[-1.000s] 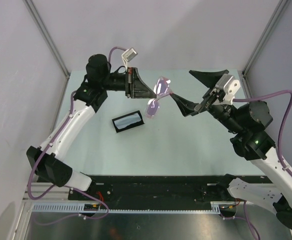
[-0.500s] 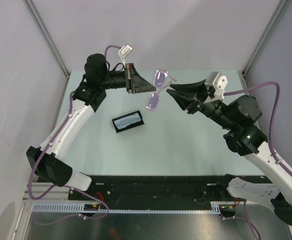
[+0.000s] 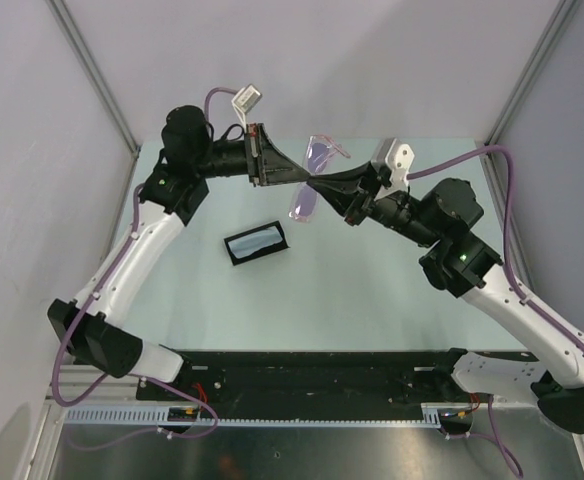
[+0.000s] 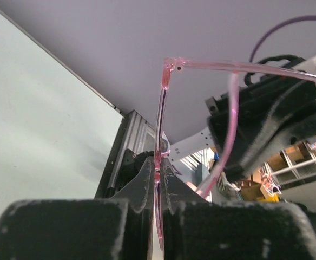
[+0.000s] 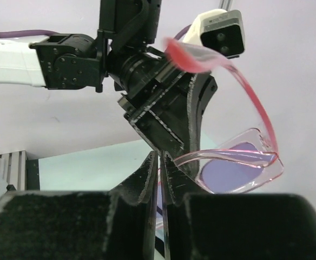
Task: Organize the sunglasses
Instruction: Fold the left temple of the sunglasses with the sunglasses.
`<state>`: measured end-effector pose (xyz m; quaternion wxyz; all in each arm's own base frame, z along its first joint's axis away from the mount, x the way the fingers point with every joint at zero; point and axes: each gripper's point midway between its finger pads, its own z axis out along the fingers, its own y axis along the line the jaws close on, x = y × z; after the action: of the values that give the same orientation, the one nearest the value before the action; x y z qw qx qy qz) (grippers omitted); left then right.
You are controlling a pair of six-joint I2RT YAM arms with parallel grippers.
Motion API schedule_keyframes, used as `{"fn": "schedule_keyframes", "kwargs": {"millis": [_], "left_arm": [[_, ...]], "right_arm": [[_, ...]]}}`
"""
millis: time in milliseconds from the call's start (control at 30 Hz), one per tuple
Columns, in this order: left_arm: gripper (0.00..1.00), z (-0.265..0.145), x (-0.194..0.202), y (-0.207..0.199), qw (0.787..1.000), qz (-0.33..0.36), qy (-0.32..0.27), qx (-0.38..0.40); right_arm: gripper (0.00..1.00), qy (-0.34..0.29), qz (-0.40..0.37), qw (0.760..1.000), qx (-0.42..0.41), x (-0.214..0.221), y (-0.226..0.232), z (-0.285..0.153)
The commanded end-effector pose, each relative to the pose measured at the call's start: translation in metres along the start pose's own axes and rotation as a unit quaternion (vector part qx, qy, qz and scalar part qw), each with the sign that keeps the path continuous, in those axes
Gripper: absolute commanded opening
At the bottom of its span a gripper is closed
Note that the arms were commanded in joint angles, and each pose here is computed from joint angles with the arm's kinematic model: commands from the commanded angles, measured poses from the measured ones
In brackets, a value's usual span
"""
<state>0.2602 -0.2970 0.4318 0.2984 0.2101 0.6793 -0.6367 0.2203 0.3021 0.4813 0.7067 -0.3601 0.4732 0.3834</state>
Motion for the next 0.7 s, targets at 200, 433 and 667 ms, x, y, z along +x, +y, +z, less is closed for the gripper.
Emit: {"fn": "schedule_keyframes", "kwargs": {"millis": [200, 433, 667], "left_arm": [[0.01, -0.021, -0.001, -0.081, 0.994, 0.059, 0.018, 0.085], [0.01, -0.017, -0.004, -0.055, 0.995, 0.083, -0.002, 0.058], [0.01, -0.018, -0.009, -0.017, 0.993, 0.111, -0.021, 0.019]], "right_arm": [[0.07, -0.025, -0.022, 0.999, 0.02, -0.01, -0.016, 0.004], [0.14, -0.068, 0.051, 0.995, 0.054, -0.042, -0.036, -0.014], [0.15, -0.065, 0.127, 0.986, 0.09, -0.049, -0.064, -0.042]]}}
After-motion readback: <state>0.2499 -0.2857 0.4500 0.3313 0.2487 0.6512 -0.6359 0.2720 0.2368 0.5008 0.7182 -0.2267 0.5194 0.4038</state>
